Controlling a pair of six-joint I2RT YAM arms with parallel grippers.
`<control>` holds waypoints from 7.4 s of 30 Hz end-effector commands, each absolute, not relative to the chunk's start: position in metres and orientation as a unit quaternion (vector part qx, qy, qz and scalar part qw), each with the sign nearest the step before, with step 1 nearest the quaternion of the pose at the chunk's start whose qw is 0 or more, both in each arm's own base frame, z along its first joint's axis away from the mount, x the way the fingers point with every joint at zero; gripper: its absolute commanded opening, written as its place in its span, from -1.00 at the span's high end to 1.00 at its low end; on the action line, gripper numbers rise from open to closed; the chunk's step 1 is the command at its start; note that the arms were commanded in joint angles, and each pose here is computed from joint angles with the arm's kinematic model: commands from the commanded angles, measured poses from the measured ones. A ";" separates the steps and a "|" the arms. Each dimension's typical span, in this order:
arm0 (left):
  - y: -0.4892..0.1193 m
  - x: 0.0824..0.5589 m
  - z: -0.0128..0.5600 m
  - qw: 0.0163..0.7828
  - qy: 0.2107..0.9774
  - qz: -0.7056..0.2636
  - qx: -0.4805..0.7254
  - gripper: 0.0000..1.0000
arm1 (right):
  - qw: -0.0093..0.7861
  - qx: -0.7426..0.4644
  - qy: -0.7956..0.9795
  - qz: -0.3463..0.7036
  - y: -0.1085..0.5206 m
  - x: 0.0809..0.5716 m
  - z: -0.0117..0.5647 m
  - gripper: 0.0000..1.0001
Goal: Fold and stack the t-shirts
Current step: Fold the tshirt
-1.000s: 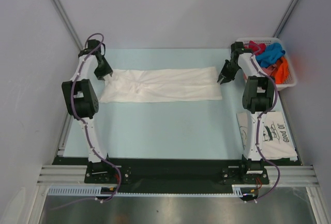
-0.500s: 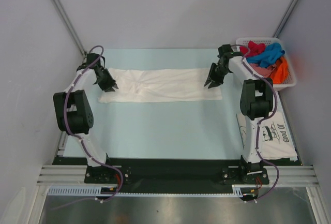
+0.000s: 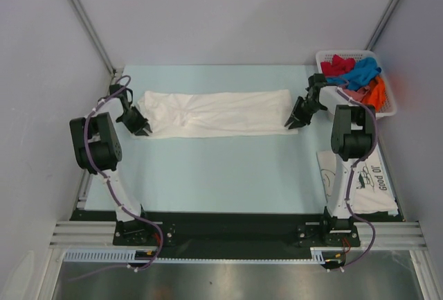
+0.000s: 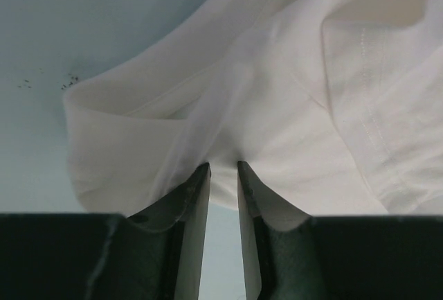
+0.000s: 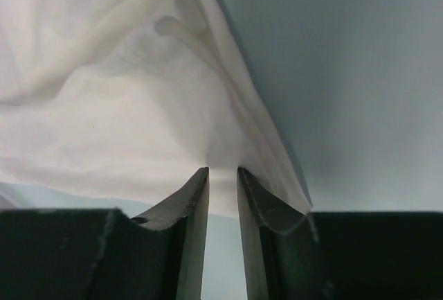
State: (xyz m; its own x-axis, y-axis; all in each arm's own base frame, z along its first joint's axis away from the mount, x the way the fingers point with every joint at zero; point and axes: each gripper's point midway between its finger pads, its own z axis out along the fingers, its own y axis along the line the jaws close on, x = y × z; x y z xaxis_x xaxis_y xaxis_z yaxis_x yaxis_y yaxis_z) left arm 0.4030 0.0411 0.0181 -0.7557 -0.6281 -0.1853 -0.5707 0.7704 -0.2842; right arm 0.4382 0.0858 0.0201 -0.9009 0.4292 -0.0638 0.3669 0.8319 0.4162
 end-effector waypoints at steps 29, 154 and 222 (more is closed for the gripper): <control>0.051 0.347 0.040 0.219 0.826 -0.139 -0.501 -0.64 | 0.186 -0.186 0.959 -0.107 0.097 0.367 0.013 -0.29; 0.050 0.563 0.087 0.361 0.862 -0.249 -0.254 -0.33 | 0.200 -0.125 0.919 0.315 0.244 0.247 0.075 -0.11; -0.147 0.693 0.053 0.353 0.775 -0.410 -0.327 0.68 | 0.385 0.183 0.799 0.424 0.252 0.624 0.054 1.00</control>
